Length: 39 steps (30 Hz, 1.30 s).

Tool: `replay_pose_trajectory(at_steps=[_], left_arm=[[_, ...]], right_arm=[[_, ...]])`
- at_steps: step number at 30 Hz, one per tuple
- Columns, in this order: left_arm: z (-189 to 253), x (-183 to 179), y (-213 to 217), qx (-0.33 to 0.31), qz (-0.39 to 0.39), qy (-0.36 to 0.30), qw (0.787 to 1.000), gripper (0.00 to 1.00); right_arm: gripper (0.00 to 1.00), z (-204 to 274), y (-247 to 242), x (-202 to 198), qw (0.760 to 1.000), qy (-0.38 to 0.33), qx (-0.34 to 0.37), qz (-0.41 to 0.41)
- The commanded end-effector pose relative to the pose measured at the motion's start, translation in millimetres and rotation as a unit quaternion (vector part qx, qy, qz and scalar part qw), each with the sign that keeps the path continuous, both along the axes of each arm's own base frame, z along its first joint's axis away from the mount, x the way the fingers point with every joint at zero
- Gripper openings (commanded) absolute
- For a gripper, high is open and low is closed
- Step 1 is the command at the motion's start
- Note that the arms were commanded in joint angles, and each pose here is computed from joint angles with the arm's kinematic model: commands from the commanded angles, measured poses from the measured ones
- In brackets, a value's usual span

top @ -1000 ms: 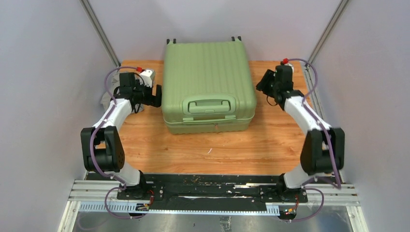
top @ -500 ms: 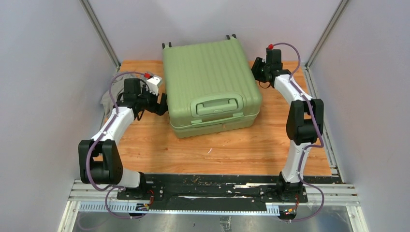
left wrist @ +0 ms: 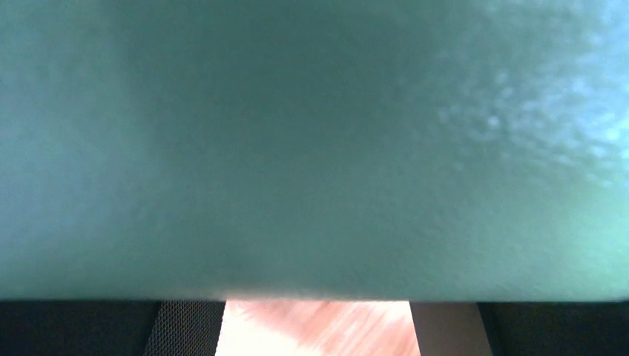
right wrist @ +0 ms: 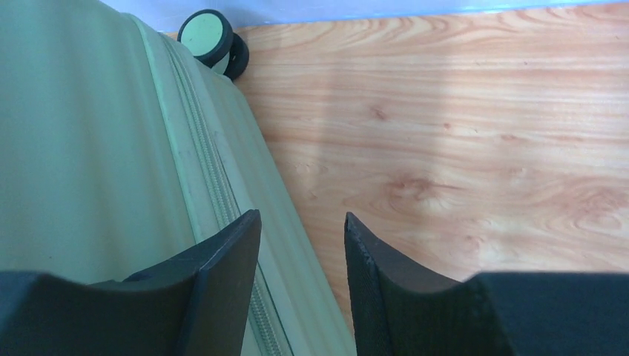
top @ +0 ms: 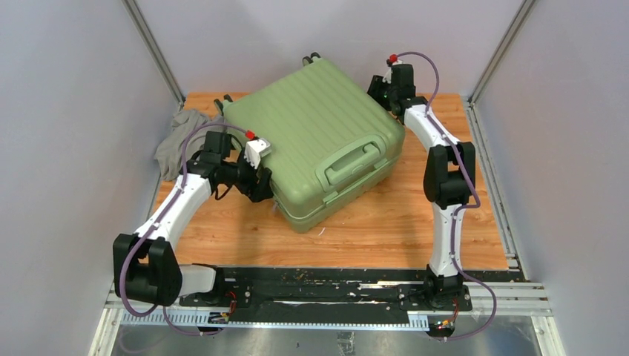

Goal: Pack the luggage
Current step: Zip the luggage at the center of the board.

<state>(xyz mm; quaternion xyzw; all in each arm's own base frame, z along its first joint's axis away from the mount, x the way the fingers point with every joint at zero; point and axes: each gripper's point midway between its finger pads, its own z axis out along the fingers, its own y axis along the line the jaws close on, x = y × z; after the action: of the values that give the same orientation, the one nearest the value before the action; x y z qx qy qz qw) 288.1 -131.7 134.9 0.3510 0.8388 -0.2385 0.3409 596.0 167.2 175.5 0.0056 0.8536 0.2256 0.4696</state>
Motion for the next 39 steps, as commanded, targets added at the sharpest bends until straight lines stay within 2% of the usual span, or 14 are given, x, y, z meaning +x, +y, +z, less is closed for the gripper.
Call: replay_pose_trajectory(at_steps=[1, 3, 4, 8, 11, 14, 18, 21, 25, 27, 30, 34, 36, 39], left_arm=[[15.5, 6.8, -22.8, -0.025, -0.026, -0.022, 0.999, 0.84], [21.6, 10.0, -17.9, -0.012, -0.02, -0.03, 0.999, 0.85], [25.5, 11.5, -14.8, -0.007, -0.017, -0.034, 0.999, 0.86], [46.8, 15.6, 1.7, -0.001, 0.001, -0.059, 0.998, 0.9], [59.5, 14.5, 14.8, 0.007, 0.012, -0.07, 0.997, 0.93], [68.7, 7.7, 25.0, 0.018, 0.009, -0.081, 0.996, 0.94], [73.2, -6.1, 24.1, 0.016, -0.006, -0.09, 0.996, 0.96], [65.8, -14.0, 22.1, 0.011, -0.015, -0.073, 0.997, 0.95], [53.1, -16.9, 25.1, 0.021, -0.015, -0.059, 0.998, 0.93], [50.1, -17.7, 25.8, 0.024, -0.014, -0.055, 0.998, 0.92], [47.3, -17.1, 28.5, 0.032, -0.013, -0.055, 0.998, 0.91], [44.4, -16.6, 29.1, 0.034, -0.012, -0.051, 0.998, 0.9], [42.2, -16.1, 28.9, 0.033, -0.01, -0.044, 0.998, 0.89], [34.8, -14.8, 32.0, 0.041, -0.003, -0.032, 0.999, 0.88]], right_arm=[[0.59, 50.9, 159.1, -93.3, 0.965, 0.006, 0.072, 0.252], [0.85, 67.0, 144.4, -87.8, 0.971, -0.016, 0.049, 0.234], [0.94, 76.6, 132.6, -86.1, 0.975, -0.028, 0.036, 0.219], [0.97, 108.9, 65.3, -88.5, 0.991, -0.057, -0.01, 0.121], [0.98, 121.3, 5.5, -108.9, 0.998, -0.051, -0.028, 0.028], [0.99, 115.5, -56.7, -144.1, 0.998, -0.027, -0.026, -0.05], [0.99, 85.1, -113.4, -194.3, 0.991, 0.018, -0.008, -0.135], [1.0, 55.5, -114.7, -235.2, 0.991, 0.06, 0.053, -0.109], [1.0, 16.6, -108.0, -292.7, 0.988, 0.103, 0.046, -0.103], [1.0, 8.1, -101.7, -316.8, 0.989, 0.103, 0.046, -0.092], [0.94, -13.4, -91.0, -342.0, 0.989, 0.112, 0.069, -0.071], [0.85, -31.3, -64.1, -347.0, 0.989, 0.1, 0.107, -0.018], [0.76, -33.2, -52.3, -337.5, 0.988, 0.089, 0.128, 0.002], [0.64, -32.5, -37.6, -317.7, 0.991, 0.076, 0.105, 0.027]])
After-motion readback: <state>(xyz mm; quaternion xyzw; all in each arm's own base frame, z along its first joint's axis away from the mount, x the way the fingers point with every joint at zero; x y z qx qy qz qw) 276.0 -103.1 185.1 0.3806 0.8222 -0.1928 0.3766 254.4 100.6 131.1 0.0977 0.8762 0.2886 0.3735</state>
